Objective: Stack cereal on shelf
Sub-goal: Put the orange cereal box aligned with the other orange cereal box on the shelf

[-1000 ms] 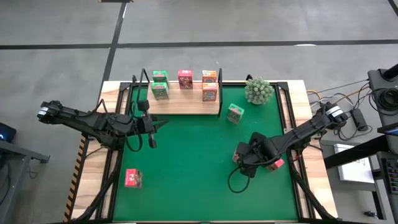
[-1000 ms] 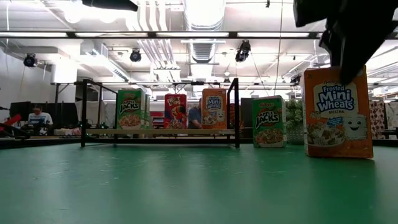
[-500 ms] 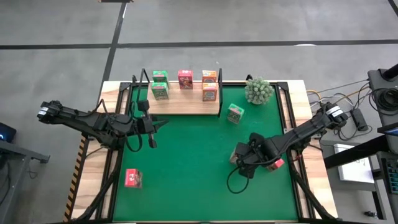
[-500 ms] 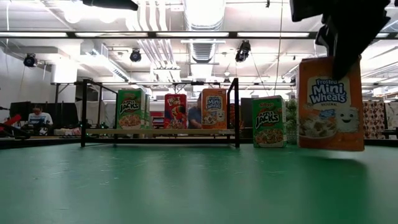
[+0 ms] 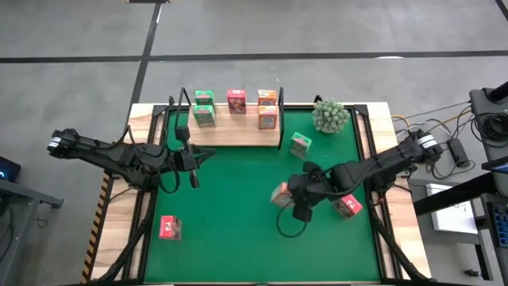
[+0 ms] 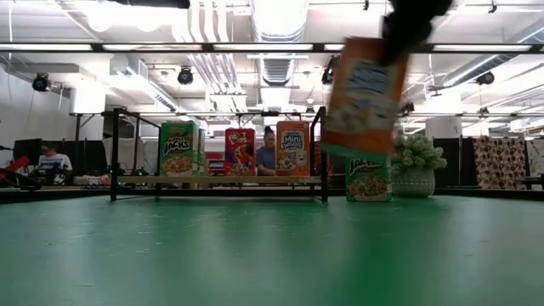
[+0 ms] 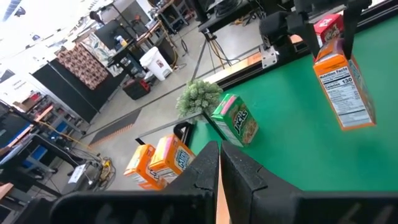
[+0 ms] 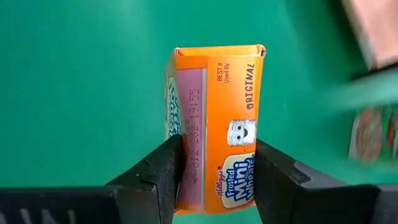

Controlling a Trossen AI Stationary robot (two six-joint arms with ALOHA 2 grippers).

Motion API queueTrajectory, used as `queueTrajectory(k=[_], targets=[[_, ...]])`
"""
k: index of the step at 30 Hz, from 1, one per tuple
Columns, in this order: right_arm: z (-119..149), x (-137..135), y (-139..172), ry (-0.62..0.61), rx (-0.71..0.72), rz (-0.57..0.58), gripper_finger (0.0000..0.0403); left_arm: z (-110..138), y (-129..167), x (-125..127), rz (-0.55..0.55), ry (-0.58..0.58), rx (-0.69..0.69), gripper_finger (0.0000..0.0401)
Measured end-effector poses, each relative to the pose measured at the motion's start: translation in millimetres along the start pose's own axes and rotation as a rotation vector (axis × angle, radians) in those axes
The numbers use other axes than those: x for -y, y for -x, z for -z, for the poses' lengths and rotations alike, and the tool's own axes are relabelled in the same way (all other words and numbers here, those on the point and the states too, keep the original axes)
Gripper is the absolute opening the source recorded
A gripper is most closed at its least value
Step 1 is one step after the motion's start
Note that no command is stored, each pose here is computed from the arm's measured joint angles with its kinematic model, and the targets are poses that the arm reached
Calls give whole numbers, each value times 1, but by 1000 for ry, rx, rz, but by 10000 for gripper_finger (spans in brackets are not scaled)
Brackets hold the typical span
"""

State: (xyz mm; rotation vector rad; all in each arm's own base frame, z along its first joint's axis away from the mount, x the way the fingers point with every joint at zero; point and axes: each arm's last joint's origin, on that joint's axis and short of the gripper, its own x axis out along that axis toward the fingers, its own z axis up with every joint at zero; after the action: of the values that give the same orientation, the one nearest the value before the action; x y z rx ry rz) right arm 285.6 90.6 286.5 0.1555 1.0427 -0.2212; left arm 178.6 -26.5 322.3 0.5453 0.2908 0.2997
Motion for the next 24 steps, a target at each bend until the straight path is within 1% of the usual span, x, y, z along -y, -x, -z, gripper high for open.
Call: queueTrajectory(k=[5,14,21,24], targets=[[-29,11,0,90,61,9,155,1,-1,-1,-7,-8,-10,0],[-85,36,-5,297,89,74,153,4,-2,-4,-22,-4,-22,0],[-123,70,-9,441,58,143,157,6,-2,-3,-31,2,-31,0],[-136,90,-12,478,49,135,156,6,-2,-4,-45,5,-37,0]])
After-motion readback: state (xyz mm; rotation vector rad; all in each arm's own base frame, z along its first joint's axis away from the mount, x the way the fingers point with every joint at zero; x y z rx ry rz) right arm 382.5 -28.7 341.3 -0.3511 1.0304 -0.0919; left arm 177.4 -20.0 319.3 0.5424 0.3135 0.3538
